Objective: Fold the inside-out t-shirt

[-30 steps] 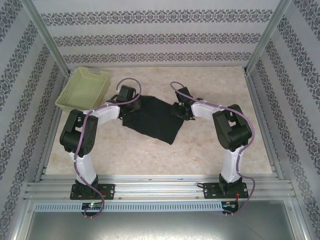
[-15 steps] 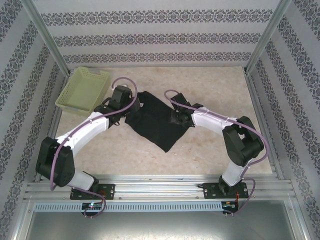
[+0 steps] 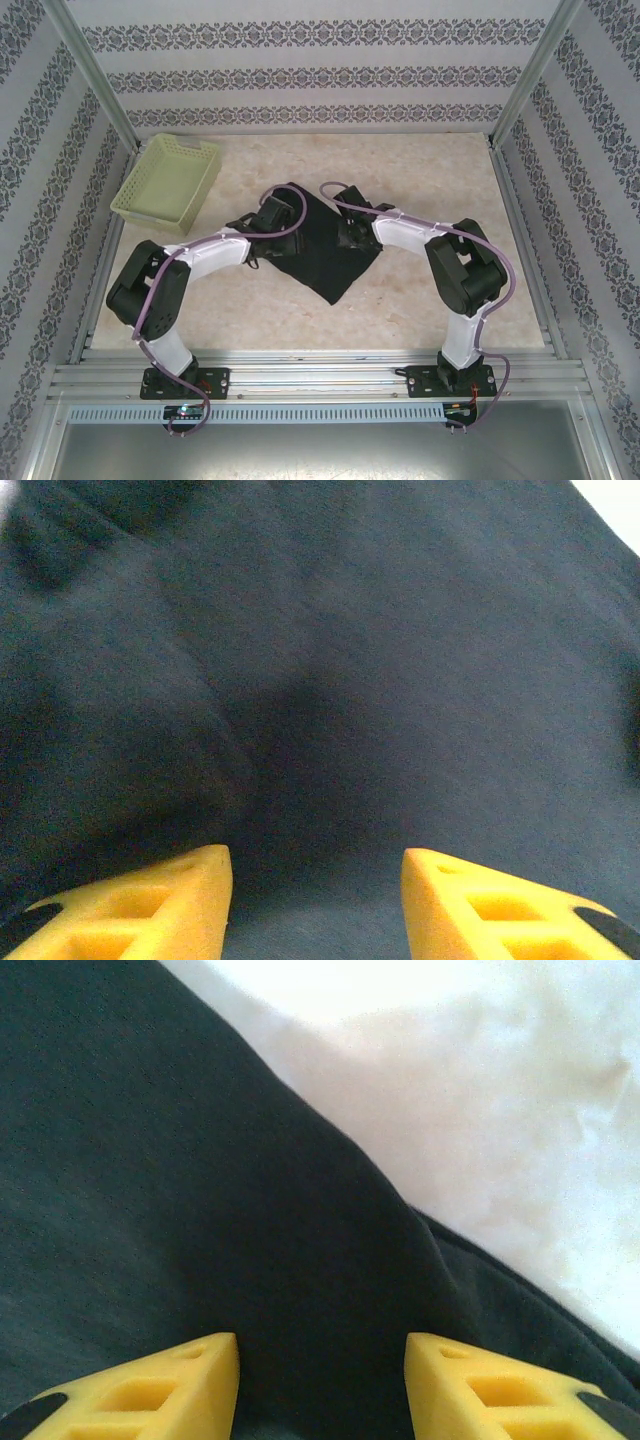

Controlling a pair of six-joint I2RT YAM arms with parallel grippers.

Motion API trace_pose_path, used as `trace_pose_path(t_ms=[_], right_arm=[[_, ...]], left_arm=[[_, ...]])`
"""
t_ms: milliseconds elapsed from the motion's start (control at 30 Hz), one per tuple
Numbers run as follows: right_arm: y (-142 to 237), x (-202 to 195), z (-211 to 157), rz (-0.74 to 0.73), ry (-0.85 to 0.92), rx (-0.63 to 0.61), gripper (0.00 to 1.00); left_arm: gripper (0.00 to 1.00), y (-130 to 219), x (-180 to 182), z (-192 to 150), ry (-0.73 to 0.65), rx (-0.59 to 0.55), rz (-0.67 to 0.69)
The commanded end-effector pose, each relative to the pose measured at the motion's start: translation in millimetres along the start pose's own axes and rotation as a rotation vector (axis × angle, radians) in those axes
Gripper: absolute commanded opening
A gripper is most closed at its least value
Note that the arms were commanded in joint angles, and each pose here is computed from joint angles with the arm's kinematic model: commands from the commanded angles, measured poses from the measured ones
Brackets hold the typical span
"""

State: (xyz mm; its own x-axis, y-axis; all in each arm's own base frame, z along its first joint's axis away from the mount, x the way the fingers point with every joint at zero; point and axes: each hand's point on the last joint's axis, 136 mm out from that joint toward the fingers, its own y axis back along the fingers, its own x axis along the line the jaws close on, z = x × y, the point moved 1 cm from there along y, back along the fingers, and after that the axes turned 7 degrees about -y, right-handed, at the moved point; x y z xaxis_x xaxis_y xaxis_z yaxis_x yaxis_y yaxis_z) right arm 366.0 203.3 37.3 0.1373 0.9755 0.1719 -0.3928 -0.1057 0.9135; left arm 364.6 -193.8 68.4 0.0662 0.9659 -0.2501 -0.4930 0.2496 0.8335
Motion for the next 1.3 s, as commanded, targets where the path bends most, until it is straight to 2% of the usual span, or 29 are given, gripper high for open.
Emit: trace_pose_path(t_ms=[0,67,167,300,400,567,733,967,1100,1267], right_arm=[[2.5,-21.6,-14.3,-0.050,-0.040,0.020,0.48],[4.0,-29.3,-29.3,-0.057,-0.054,0.042,0.48],[9.4,-38.7,-53.1,-0.063,-0.067,0.063,0.48],[19.2,-43.8,-84.3,-0.046,-0.085,0.090,0.48],[39.0,-36.7,-88.9,-0.011,-0.073,0.070,0.48],[80.8,-22.2,-50.4,0.058,-0.015,-0.048,0.51],[88.3,-7.6,1.5,0.147,0.018,-0.089,0.62],[54.3,16.5,64.3,0.230,0.065,-0.047,0.74],[22.7,27.6,82.7,0.222,0.087,-0.008,0.79],[-9.6,38.0,85.4,0.224,0.095,0.047,0.83]], left_arm=[[0.48,6.2,48.7,44.8,0.136,-0.100,0.088],[0.48,10.5,78.7,54.8,0.184,-0.106,0.154],[0.47,21.9,103.3,66.7,0.222,-0.139,0.192],[0.47,38.4,98.8,71.3,0.209,-0.157,0.173],[0.46,54.9,81.0,68.5,0.180,-0.174,0.127],[0.47,65.6,40.3,40.9,0.128,-0.154,0.038],[0.48,46.4,31.8,22.6,0.159,-0.095,-0.019],[0.51,13.6,17.0,18.9,0.203,-0.040,-0.109],[0.56,-4.0,15.9,21.9,0.210,-0.027,-0.112],[0.58,-23.6,11.2,24.1,0.226,-0.003,-0.129]])
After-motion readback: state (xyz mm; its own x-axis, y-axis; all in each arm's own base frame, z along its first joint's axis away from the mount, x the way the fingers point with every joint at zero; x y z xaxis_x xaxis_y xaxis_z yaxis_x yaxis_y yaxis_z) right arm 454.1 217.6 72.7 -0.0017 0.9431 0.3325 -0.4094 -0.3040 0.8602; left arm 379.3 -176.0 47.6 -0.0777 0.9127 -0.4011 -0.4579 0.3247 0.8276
